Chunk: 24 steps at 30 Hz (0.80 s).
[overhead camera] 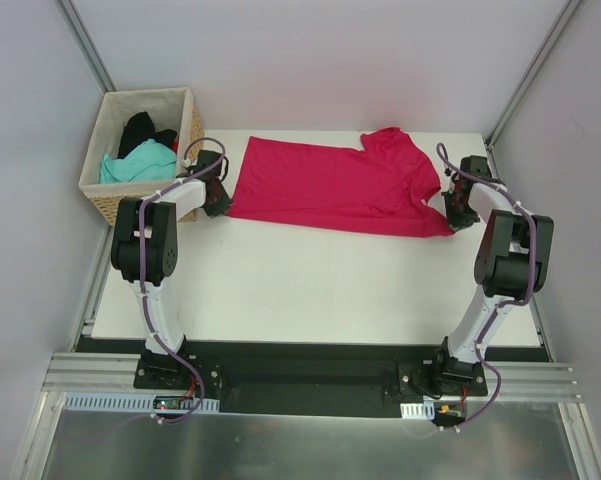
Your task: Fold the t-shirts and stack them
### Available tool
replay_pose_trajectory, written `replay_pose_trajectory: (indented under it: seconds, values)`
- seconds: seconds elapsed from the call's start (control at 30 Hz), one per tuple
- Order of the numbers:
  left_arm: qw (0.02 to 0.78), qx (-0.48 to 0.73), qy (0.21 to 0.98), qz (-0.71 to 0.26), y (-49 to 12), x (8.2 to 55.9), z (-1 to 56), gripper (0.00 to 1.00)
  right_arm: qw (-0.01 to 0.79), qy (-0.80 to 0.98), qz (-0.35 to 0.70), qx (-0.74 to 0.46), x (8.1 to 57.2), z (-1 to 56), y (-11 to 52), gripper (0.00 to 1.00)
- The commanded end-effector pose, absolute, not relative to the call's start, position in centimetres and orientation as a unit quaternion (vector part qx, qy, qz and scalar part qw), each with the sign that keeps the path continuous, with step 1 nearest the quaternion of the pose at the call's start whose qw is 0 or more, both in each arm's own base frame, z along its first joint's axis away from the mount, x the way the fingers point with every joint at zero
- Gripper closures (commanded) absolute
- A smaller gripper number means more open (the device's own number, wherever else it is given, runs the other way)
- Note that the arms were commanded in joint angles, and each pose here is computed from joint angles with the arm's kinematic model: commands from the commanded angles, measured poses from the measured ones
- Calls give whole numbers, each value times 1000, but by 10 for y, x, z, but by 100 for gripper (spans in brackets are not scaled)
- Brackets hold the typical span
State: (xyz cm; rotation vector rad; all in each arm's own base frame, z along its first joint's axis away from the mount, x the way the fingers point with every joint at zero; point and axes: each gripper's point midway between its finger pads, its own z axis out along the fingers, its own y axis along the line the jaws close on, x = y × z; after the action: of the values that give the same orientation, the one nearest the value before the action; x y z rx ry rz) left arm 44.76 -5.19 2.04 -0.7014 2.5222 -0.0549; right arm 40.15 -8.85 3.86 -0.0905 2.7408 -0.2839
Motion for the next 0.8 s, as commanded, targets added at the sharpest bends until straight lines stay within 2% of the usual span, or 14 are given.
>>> replay_pose_trajectory:
  seconds: [0.0, 0.4, 0.6, 0.67, 0.77]
  values:
    - [261, -302, 915, 59, -6, 431, 25, 100, 236, 965, -109, 37, 408, 67, -114, 99]
    - [254, -304, 916, 57, -7, 427, 21, 100, 249, 959, -19, 135, 405, 58, -111, 99]
    - [250, -306, 917, 58, -8, 423, 18, 100, 220, 962, -95, 130, 381, 49, -134, 99]
    - [251, -305, 917, 57, -8, 425, 19, 100, 233, 957, -123, 118, 381, 56, -142, 99]
    - [253, -304, 916, 57, -7, 426, 20, 100, 256, 958, -96, 87, 385, 59, -132, 99]
